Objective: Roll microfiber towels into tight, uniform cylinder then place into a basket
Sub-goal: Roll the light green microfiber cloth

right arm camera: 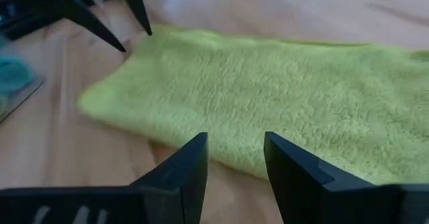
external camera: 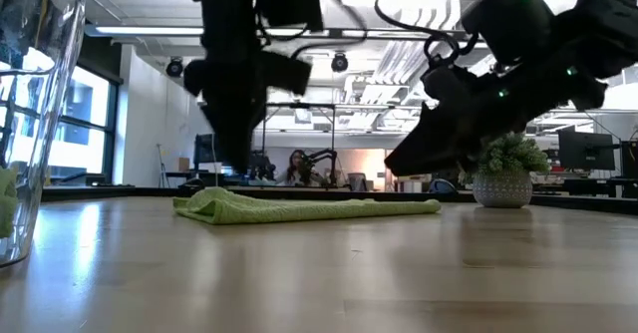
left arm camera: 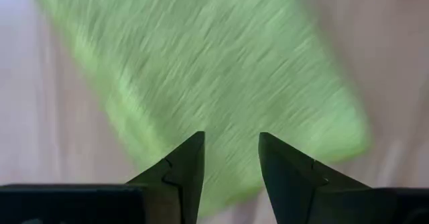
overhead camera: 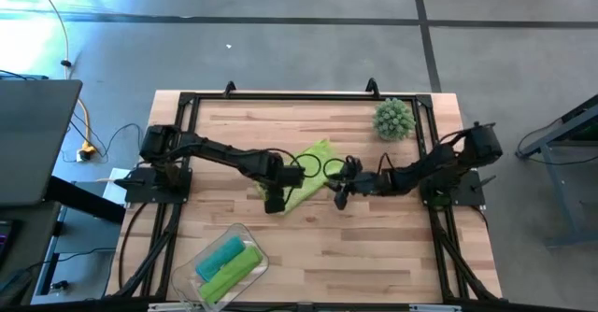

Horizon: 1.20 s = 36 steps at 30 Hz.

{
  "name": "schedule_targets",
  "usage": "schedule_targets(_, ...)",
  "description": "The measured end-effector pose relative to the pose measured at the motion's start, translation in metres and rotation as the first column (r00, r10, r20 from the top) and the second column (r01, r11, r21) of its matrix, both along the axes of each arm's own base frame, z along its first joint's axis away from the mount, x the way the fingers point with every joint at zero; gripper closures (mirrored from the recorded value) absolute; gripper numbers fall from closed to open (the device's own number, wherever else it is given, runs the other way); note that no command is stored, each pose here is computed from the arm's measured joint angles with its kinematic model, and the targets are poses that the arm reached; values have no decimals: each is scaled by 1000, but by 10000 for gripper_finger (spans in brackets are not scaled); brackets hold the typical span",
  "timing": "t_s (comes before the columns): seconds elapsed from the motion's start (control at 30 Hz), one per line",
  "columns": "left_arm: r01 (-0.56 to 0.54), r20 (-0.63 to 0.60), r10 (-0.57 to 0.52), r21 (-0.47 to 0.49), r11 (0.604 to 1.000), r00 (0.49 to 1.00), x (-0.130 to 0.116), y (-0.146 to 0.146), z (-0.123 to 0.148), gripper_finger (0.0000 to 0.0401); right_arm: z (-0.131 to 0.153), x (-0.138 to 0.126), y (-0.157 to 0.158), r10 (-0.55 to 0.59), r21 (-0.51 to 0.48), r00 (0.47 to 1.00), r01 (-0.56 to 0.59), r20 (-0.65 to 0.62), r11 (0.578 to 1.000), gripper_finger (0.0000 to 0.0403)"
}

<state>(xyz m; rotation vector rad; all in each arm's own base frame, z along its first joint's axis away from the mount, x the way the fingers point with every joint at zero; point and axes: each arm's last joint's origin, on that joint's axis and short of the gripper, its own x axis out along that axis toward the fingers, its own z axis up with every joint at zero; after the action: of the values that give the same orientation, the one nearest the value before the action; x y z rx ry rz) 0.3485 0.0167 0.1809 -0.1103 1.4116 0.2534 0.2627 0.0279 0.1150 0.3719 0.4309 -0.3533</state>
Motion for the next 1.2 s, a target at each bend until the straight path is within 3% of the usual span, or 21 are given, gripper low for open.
schedule_targets(0.23,-118,-115,115,-22,993,987,-20,17,-19,272,-17,6,5,-112,-67,992,115,53,991,265)
schedule_targets(0.53,-237,-140,223,-96,967,965,-30,6,-37,272,-42,4,-13,-140,-185,985,120,-97,975,265)
schedule_targets(0.67,-244,-48,240,-169,955,970,-22,-9,-42,272,-43,4,-29,-155,-272,977,110,-147,956,265)
schedule_targets(0.87,-170,226,242,-295,940,943,6,-33,-35,272,-42,2,-56,-206,-366,959,125,-192,922,265)
schedule_targets(1.0,-13,431,144,-293,956,891,23,-46,-24,272,-28,3,-59,-177,-312,975,128,-136,941,265)
schedule_targets(1.2,103,453,7,-218,971,891,30,-50,-5,272,3,8,-30,56,-81,997,-52,48,995,265)
